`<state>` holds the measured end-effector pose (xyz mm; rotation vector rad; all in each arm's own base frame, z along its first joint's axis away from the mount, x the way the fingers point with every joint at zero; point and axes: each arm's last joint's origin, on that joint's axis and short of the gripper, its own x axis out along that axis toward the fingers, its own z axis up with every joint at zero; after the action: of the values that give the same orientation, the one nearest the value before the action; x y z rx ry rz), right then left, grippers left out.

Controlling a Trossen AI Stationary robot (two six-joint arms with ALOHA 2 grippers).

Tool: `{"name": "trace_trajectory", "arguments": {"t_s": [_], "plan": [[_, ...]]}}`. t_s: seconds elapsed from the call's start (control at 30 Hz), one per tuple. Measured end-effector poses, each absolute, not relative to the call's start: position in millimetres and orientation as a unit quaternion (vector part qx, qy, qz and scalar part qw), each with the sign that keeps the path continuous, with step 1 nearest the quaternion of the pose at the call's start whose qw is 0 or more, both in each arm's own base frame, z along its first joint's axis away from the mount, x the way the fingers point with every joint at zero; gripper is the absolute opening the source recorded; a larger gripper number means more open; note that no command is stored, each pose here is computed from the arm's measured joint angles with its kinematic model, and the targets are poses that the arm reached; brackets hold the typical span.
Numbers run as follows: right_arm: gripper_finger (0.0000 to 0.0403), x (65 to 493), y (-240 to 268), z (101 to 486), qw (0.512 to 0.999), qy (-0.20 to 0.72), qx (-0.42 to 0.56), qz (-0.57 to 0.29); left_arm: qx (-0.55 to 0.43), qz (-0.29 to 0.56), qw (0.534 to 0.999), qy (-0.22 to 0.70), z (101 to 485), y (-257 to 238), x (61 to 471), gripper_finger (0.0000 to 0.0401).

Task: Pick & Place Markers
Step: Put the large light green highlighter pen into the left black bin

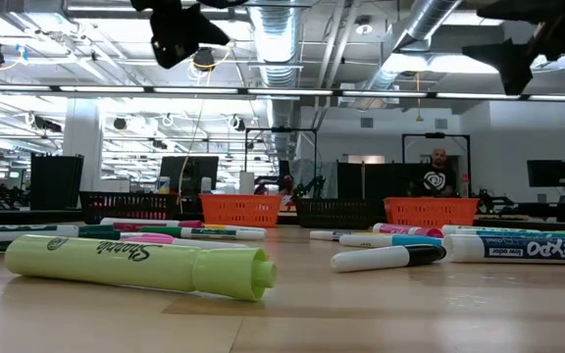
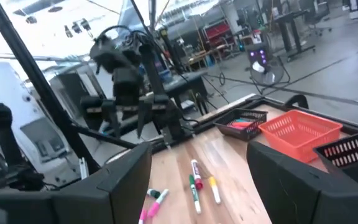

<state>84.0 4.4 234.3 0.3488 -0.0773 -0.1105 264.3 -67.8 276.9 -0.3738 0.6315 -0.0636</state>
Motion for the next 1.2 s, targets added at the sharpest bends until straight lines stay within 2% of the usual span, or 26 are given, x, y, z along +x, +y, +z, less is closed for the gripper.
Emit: {"name": "trace_trajectory", "arguments": {"t_s": [0.2,0.63,1.0,1.2], "plan": [[0.0254,79.1,3.7,226.8,0.979,-0.077,0.182,-0.048,-0.196,-0.043,0.899,0.388,261.7,-98.6,269.5,0.0172],[0.0254,81.1,3.7,219.6,0.98,-0.066,0.18,-0.055,-0.179,-0.09,0.859,0.472,225.7,-178.4,280.0,0.0172],[0.0254,81.2,3.8,219.4,0.98,-0.064,0.18,-0.054,-0.181,-0.078,0.833,0.517,193.6,-193.9,293.6,0.0172],[0.0254,81.1,3.8,219.4,0.98,-0.064,0.18,-0.054,-0.187,-0.085,0.834,0.512,191.4,-196.0,296.5,0.0172]]}}
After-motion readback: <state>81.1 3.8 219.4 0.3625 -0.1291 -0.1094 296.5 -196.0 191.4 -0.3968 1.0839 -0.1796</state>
